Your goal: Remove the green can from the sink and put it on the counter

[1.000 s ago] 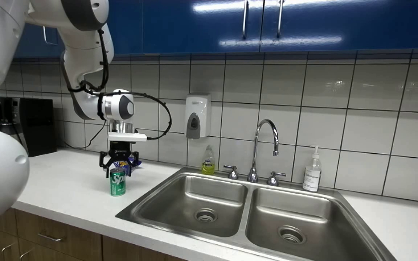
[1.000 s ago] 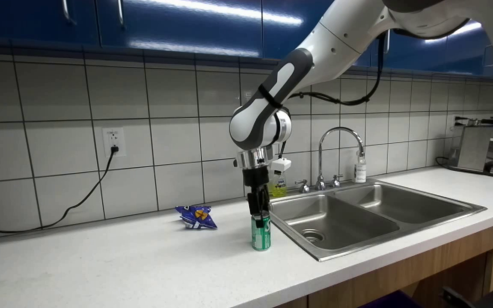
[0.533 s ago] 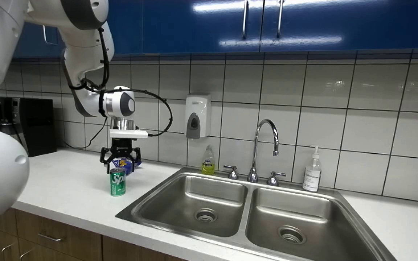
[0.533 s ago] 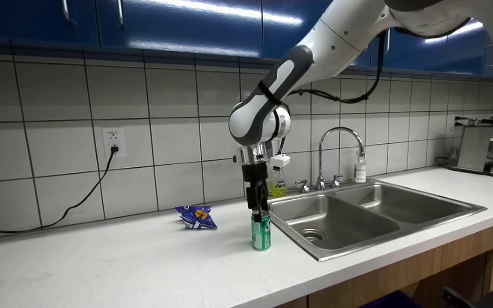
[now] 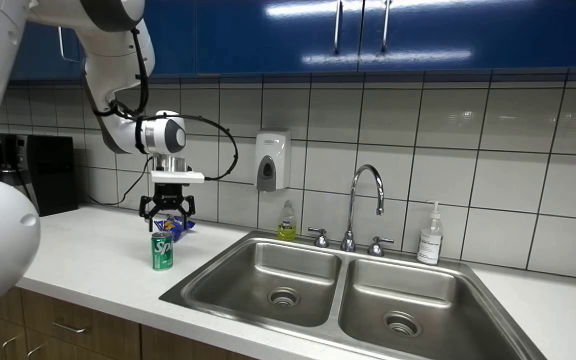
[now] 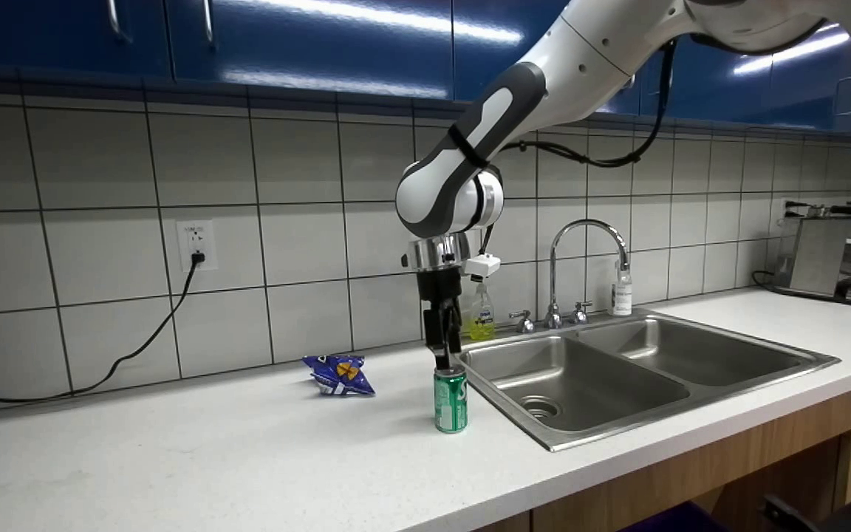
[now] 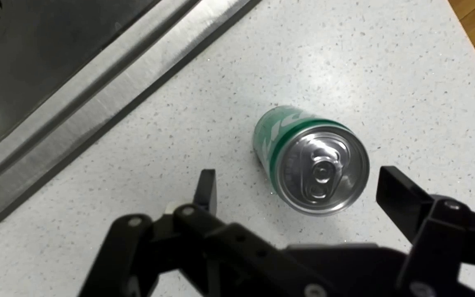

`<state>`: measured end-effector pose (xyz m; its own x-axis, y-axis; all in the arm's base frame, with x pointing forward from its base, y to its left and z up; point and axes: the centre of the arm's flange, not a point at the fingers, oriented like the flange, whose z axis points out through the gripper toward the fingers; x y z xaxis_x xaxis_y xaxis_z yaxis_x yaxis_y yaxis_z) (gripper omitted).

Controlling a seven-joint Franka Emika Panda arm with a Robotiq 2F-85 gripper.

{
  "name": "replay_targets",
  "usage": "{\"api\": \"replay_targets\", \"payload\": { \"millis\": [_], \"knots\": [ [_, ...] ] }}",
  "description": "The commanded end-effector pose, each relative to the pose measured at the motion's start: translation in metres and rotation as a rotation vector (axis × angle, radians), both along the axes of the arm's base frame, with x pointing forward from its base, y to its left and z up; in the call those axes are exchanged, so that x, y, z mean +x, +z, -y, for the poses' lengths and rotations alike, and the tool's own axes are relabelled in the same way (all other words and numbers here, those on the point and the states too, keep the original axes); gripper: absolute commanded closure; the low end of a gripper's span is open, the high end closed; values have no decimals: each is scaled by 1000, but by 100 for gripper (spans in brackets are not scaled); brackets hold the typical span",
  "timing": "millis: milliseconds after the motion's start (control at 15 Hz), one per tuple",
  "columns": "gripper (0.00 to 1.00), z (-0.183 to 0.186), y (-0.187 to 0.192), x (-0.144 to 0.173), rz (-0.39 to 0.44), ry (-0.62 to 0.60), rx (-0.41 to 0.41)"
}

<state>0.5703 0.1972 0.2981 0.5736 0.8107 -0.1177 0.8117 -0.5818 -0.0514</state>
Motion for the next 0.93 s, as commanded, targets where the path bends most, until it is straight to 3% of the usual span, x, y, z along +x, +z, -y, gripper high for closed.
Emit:
{"api": "replay_targets", "payload": {
  "millis": [0, 867],
  "knots": [
    [0, 8, 19, -11, 16, -17, -30],
    [0, 76, 35, -28, 48, -247, -37]
  ]
}}
